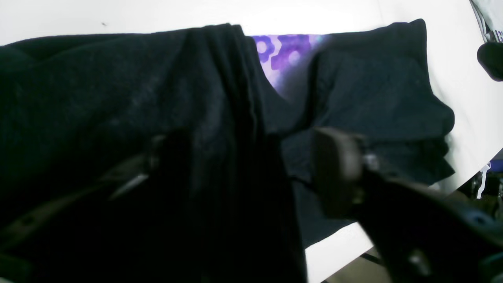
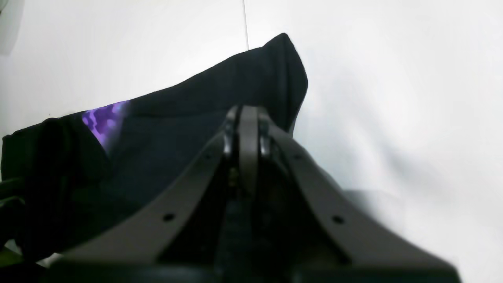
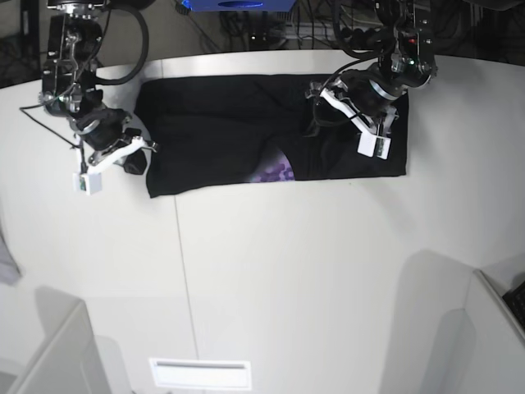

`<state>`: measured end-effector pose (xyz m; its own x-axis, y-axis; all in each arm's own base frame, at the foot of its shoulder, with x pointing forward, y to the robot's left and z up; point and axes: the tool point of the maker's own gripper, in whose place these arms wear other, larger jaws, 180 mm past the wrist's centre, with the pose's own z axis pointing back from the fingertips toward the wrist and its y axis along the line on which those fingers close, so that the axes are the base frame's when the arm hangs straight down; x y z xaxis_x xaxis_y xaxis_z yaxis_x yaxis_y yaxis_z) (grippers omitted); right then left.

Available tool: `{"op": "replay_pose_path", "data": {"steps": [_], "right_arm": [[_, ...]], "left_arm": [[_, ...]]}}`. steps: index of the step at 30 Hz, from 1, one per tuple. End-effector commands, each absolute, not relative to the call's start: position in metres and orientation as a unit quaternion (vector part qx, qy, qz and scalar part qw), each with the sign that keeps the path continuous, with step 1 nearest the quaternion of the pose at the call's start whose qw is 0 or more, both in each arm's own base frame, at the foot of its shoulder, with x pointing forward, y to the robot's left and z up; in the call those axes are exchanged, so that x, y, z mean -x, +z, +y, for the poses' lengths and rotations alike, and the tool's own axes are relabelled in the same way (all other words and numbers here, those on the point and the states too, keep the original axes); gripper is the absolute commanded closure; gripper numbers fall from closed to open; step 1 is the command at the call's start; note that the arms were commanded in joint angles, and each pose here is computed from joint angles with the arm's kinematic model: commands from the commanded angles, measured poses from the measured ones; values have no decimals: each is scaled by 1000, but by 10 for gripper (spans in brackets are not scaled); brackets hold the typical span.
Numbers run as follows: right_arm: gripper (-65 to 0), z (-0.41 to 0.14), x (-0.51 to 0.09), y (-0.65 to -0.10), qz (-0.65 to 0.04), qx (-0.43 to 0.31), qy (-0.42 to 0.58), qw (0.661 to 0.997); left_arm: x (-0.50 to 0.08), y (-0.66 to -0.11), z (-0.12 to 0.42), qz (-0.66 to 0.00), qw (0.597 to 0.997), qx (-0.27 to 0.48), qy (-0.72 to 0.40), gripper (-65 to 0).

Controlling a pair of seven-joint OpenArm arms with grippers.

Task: Fold the T-shirt properly
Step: 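Grasp the strip end with the left gripper and fold it inward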

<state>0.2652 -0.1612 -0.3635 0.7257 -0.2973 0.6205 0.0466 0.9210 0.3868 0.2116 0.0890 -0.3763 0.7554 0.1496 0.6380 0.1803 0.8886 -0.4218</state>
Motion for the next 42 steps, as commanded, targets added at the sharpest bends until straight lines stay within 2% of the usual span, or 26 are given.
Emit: {"op": "replay_pose_path", "data": {"steps": [1, 6, 8, 10, 12, 14, 16, 17, 24, 31, 39, 40, 42], "right_arm": [[0, -163, -272, -353, -378, -176, -88, 905], [0, -160, -271, -354, -376, -181, -89, 904], [0, -152, -270, -350, -373, -217, -103, 896], [0, -143, -266, -346, -364, -262, -119, 886], [0, -137, -264, -340, -358, -297, -128, 876], [-56, -132, -261, -338, -350, -314, -128, 873], [-24, -130, -261, -338, -349, -319, -131, 871], [0, -131, -262, -337, -351, -319, -132, 870], [0, -134, -266, -343, -346, -318, -138, 872], [0, -139, -265, -348, -342, -312, -143, 875], [0, -142, -259, -369, -316, -314, -152, 882], [-8, -139, -256, -371, -309, -318, -144, 885], [-180, -136, -253, -371, -291, -324, -125, 891]], "left_arm": [[-216, -366, 84, -366, 897, 247, -11, -535], [-207, -367, 59, -352, 895, 273, -36, -548], [-205, -368, 68, -353, 897, 264, -27, -546], [-205, -369, 92, -360, 902, 238, -10, -510], [-211, -365, 122, -375, 904, 206, 14, -400], [-216, -362, 145, -388, 903, 181, 32, -234], [-225, -356, 162, -404, 899, 164, 45, -25], [-230, -353, 168, -411, 897, 157, 47, 0], [-261, -347, 178, -434, 886, 154, 59, 0], [-256, -400, 195, -374, 914, 130, 83, 0], [-258, -351, 206, -456, 882, 101, 71, 0], [-252, -347, 215, -459, 880, 90, 79, 0], [-242, -342, 239, -463, 879, 62, 96, 0]]}}
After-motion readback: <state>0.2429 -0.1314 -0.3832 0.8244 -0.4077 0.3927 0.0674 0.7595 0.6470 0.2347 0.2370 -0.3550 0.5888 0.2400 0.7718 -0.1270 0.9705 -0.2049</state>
